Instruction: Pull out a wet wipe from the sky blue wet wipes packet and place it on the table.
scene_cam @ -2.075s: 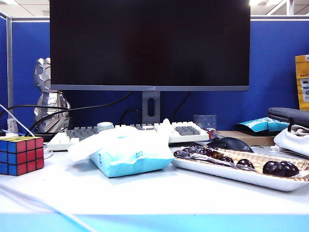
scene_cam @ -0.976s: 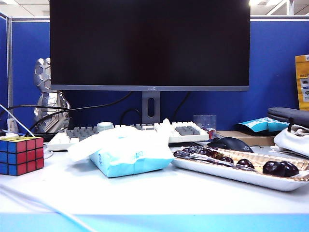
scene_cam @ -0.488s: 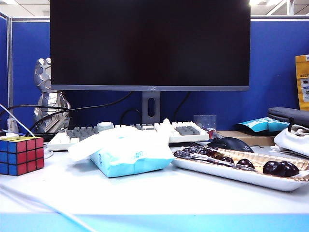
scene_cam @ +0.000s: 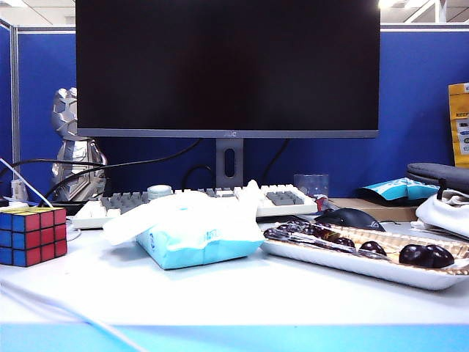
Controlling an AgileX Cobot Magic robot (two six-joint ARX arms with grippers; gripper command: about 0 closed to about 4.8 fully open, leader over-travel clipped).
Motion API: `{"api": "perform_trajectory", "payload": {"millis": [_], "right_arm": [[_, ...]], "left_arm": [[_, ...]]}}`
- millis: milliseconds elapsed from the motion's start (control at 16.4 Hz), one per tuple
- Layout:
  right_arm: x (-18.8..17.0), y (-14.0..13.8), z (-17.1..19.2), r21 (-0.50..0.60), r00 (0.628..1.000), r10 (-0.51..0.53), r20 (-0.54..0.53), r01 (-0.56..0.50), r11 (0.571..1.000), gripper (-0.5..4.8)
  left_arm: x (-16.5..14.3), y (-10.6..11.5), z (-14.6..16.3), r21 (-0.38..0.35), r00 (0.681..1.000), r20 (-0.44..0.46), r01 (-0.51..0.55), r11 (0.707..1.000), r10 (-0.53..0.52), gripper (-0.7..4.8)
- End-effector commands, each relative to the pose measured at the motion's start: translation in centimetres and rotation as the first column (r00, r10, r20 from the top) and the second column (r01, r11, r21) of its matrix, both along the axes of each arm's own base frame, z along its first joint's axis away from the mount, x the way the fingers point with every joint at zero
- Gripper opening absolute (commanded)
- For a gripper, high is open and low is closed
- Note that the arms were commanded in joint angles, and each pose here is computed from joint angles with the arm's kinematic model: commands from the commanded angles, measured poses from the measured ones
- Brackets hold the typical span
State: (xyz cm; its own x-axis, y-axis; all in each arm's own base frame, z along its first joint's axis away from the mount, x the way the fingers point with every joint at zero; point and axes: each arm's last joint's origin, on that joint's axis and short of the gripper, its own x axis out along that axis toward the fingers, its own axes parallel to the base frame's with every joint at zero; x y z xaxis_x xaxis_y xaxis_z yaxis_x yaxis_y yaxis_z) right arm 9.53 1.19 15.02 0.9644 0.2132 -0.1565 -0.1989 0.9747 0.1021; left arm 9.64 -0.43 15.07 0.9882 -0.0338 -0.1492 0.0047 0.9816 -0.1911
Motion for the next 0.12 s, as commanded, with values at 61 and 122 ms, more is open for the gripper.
{"api": "perform_trajectory", "payload": {"millis": [61, 122], "right_arm": [[0.02, 0.01, 0.01, 0.004, 1.000, 0.001, 0.006, -0.001, 1.000, -0.01], [0.02, 0.01, 0.01, 0.004, 1.000, 0.001, 0.006, -0.001, 1.000, -0.01]], "left_arm": [[0.00, 0.01, 0.06, 0.002, 1.000, 0.010, -0.001, 1.000, 0.001, -0.03], [0.00, 0.01, 0.06, 0.002, 1.000, 0.010, -0.001, 1.000, 0.001, -0.03]]}}
